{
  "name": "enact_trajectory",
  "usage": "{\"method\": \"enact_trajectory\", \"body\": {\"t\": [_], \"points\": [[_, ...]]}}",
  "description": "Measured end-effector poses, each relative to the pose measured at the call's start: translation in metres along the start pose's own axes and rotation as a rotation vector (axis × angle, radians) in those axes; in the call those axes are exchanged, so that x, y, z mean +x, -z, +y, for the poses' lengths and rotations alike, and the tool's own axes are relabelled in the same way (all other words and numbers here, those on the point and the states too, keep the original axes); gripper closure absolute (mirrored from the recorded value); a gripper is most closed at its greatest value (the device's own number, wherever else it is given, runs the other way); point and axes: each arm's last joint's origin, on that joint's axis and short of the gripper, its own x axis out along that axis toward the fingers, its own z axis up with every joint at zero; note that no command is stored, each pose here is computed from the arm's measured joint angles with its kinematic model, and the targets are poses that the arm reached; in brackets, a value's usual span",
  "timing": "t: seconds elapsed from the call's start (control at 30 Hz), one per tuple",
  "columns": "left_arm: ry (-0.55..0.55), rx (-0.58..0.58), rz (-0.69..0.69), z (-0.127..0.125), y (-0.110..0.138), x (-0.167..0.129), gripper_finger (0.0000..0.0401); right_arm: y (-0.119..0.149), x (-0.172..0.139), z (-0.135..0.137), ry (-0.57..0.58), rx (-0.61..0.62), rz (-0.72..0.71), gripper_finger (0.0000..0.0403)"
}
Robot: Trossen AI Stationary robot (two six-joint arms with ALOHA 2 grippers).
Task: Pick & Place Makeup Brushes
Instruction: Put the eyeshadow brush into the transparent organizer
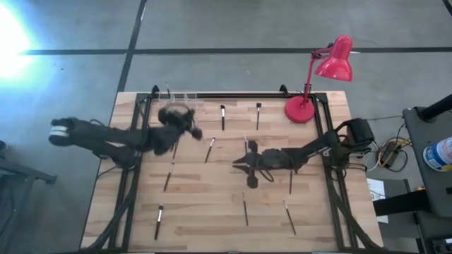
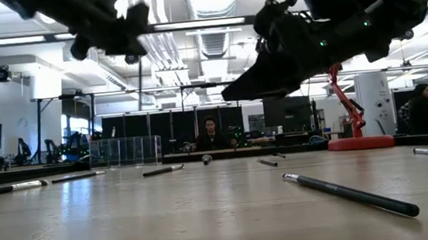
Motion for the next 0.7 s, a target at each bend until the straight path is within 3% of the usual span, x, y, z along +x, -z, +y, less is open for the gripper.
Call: {"method": "enact_trajectory", "body": {"t": [0.17, 0.4, 0.7], "points": [[-0.168, -0.086, 0.032, 0.054, -0.013, 0.042, 0.0394, 0.0, -0.006, 0.0, -0.005, -0.003, -0.012, 0.0387], [-0.36, -0.143, 0.081, 0.114, -0.013, 0.08, 0.0394, 0.005, -0.009, -0.002, -0.003, -0.003, -0.008, 0.0394], [-0.488, -0.093, 0.072, 0.14, -0.016, 0.089, 0.0394, 0.007, -0.009, -0.002, -0.003, -0.004, -0.002, 0.0394]]}}
